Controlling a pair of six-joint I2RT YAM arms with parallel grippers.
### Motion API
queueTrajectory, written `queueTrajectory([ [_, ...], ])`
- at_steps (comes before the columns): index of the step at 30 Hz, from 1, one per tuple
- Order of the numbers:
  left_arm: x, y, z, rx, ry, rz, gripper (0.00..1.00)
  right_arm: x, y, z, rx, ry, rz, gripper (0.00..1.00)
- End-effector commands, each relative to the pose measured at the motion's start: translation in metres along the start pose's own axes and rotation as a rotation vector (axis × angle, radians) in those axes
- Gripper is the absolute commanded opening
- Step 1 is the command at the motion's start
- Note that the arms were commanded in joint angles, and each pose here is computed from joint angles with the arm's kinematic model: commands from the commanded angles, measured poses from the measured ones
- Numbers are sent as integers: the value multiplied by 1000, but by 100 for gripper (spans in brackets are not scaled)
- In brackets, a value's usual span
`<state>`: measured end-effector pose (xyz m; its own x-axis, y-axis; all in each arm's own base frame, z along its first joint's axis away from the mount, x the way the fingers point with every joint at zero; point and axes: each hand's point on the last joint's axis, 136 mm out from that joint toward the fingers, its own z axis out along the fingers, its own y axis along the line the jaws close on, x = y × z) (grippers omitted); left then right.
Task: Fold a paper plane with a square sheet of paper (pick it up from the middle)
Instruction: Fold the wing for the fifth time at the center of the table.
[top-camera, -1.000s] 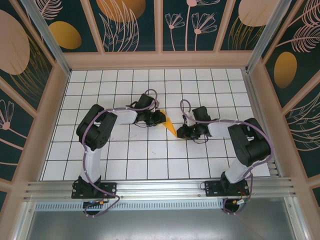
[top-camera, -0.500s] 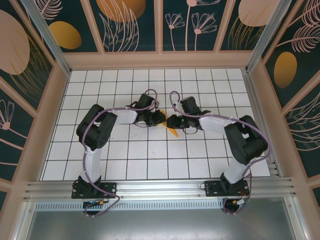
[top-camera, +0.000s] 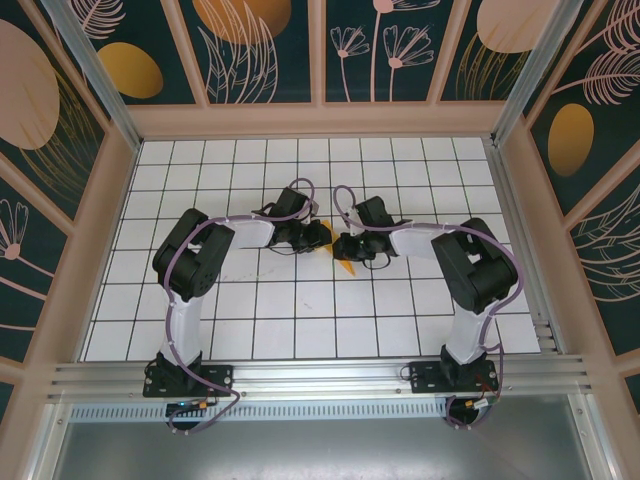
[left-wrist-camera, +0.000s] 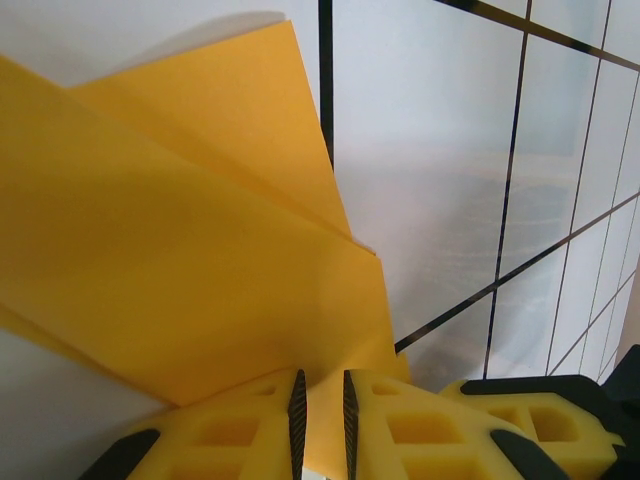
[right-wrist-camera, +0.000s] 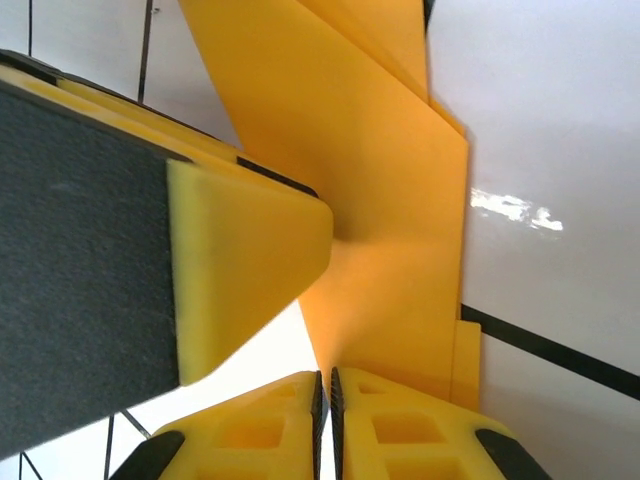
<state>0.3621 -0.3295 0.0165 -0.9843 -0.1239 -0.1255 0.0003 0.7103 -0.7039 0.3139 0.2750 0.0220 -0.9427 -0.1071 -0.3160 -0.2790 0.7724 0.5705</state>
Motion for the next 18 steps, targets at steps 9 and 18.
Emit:
queueTrajectory([
  [9,8,59,20,-184,-5,-18,22,10,12,-19,-27,18,-31,13],
  [18,8,59,20,-185,-5,-16,22,31,14,-11,-16,84,-38,13],
])
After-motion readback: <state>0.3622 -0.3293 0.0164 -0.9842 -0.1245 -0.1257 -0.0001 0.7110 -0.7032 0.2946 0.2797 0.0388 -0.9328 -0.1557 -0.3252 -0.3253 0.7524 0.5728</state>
